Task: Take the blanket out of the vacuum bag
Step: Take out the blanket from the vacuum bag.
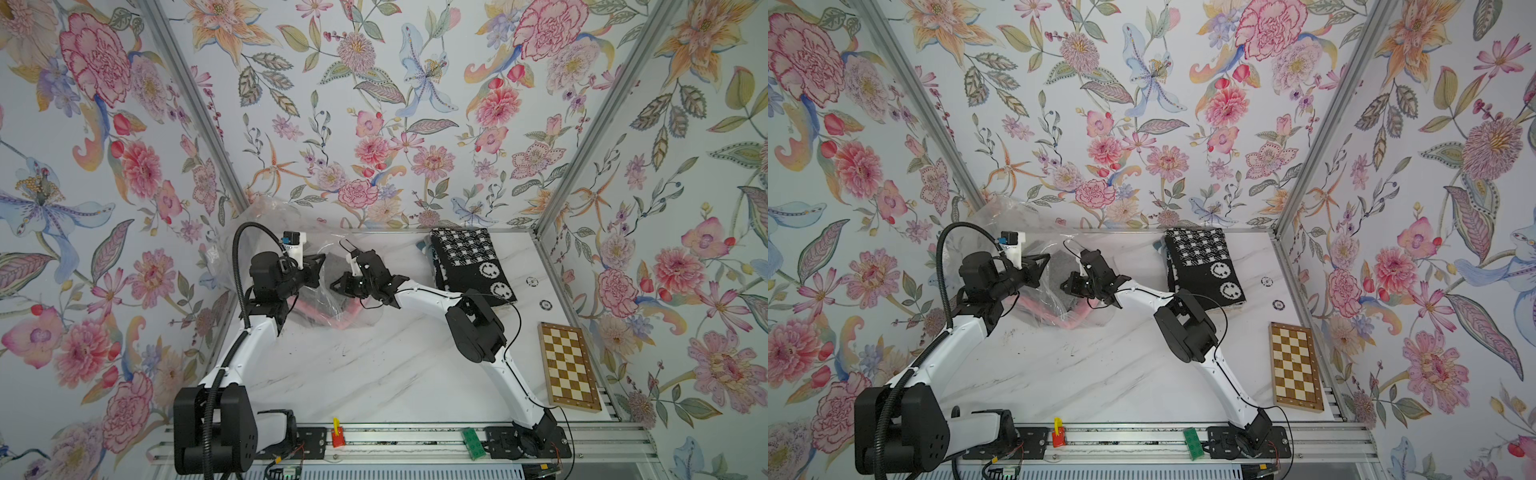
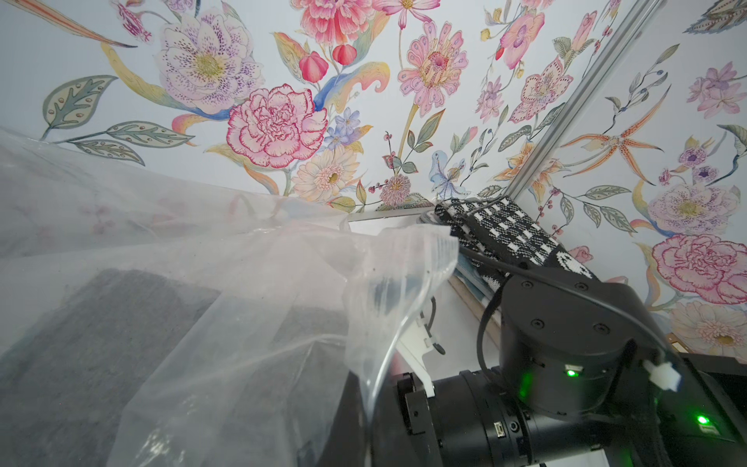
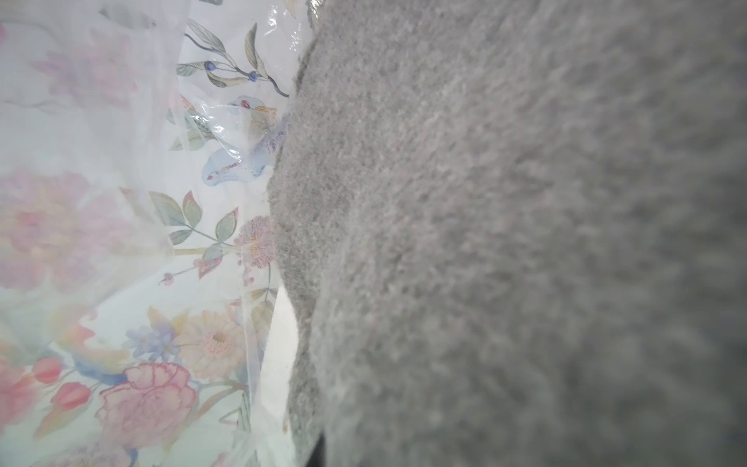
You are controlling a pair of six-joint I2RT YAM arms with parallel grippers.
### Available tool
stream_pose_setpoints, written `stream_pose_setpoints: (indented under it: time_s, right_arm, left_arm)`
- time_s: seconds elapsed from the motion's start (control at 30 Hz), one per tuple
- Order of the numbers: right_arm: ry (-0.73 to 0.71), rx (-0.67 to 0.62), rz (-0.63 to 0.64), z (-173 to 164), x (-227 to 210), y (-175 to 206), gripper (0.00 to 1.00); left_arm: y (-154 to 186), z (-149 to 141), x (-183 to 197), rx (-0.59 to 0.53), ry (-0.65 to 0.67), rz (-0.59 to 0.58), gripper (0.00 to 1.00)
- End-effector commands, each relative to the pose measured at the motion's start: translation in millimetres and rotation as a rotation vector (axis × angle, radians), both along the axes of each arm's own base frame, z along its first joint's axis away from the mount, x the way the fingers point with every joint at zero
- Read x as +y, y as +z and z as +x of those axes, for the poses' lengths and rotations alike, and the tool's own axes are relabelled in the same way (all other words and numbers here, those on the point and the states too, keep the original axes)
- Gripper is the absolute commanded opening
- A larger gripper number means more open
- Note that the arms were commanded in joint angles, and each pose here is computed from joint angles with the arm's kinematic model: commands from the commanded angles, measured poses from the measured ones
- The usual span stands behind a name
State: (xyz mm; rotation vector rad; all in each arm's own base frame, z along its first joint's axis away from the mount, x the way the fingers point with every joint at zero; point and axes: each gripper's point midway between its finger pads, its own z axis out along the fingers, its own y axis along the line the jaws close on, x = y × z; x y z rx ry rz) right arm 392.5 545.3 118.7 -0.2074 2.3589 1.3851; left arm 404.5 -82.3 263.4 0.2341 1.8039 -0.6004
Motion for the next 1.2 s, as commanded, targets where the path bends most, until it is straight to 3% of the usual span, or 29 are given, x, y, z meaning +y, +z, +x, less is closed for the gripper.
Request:
stream_pose_setpoints:
  time_s: [0.0,0.67,0.97,1.17]
  right_arm:
    - [0.016,-0.101,0.069,-3,4,72,0.00]
    - [-0.035,-0.087,0.012,-37,-52,103,0.00]
    - [-0.113,0.000,-0.048,-66,-125,41,0.00]
    - [-0.128,0.044,-0.035,-71,-135,8,0.00]
  left_arm:
    - [3,1,5,-0.022,0.000,-0.011,0.01]
    - [1,4,20,-0.017,0.044,-0.005,0.01]
    - [1,4,21,-0.014,0.045,-0.005,0.01]
    - [0,3,21,-0.014,0.046,-0.004,0.02]
